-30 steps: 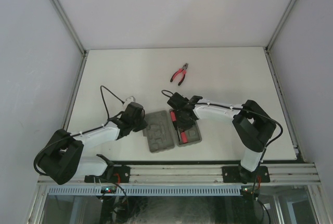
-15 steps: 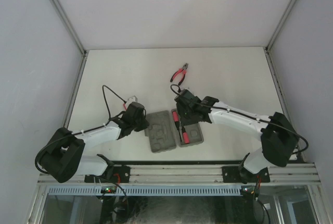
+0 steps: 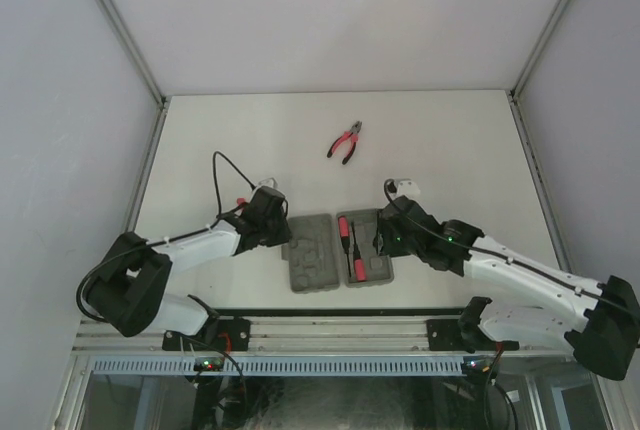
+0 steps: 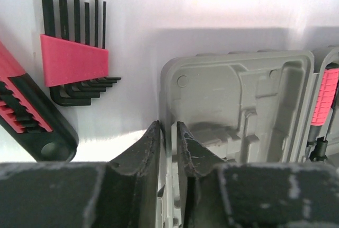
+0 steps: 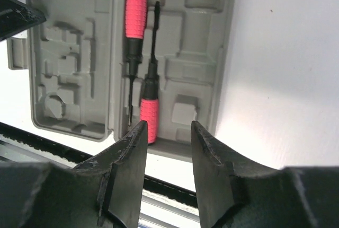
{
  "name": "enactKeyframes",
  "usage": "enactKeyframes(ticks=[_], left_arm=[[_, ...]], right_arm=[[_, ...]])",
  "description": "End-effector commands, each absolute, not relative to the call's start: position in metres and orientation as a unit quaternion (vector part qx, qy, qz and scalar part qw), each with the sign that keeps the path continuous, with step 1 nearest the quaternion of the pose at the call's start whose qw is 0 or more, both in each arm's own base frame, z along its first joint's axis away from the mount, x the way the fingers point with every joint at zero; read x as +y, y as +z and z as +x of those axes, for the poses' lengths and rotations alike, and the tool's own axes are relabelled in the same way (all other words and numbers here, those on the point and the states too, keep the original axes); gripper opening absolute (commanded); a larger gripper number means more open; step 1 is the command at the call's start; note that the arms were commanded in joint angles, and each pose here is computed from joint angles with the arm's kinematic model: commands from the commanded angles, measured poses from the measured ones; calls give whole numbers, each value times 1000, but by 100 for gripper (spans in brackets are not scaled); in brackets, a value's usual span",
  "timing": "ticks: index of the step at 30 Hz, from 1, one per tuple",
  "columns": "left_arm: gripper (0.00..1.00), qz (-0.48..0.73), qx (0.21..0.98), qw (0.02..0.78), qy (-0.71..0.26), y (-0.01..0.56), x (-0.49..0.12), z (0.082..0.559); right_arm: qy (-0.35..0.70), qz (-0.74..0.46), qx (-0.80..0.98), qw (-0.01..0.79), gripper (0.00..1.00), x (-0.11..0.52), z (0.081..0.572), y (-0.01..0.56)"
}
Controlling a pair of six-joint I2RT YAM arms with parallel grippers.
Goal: Sort the tools into containers
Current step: Adjust the screwdriver in the storage box, then move the pliers to the center of the board.
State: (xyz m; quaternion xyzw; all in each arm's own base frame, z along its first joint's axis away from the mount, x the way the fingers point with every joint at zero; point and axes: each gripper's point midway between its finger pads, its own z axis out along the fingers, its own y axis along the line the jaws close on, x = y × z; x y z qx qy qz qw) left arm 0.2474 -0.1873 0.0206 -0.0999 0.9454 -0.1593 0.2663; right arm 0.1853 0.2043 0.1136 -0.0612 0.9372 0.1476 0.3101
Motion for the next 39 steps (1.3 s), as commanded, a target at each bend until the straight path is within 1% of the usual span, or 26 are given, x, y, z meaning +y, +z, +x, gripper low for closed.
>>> enactKeyframes(ticks=[1, 4, 7, 9, 12, 14, 19, 24, 27, 31, 34, 39], left_arm=[[26, -76, 936, 297, -171, 53, -198, 264], [33, -76, 934, 313, -156, 66, -192, 269], [37, -75, 931, 329, -136, 82, -185, 275], [37, -77, 928, 340, -127, 92, -179, 279], [37, -79, 924, 354, -125, 105, -173, 283], [37, -61, 920, 366, -125, 116, -174, 288], [33, -40, 917, 377, -127, 138, -178, 294], [32, -37, 906, 399, -135, 168, -169, 283], [34, -36, 895, 420, -147, 190, -159, 269], [40, -26, 879, 448, -163, 216, -145, 249], [43, -15, 872, 461, -164, 229, -135, 236], [44, 9, 868, 473, -151, 243, -118, 217]], right_arm=[[170, -29, 924, 341, 38, 197, 187, 122], [176, -25, 921, 348, 40, 189, 182, 122], [181, -19, 916, 357, 45, 181, 179, 123], [189, -15, 912, 364, 47, 178, 176, 124], [200, -13, 907, 370, 48, 175, 174, 124], [203, -10, 907, 370, 48, 174, 173, 121], [203, 7, 906, 372, 48, 171, 177, 117], [218, 44, 895, 387, 47, 170, 202, 125], [229, 69, 883, 404, 47, 172, 223, 135], [237, 87, 871, 421, 47, 179, 256, 145], [239, 93, 872, 418, 47, 187, 280, 147], [244, 93, 879, 399, 47, 209, 323, 145]])
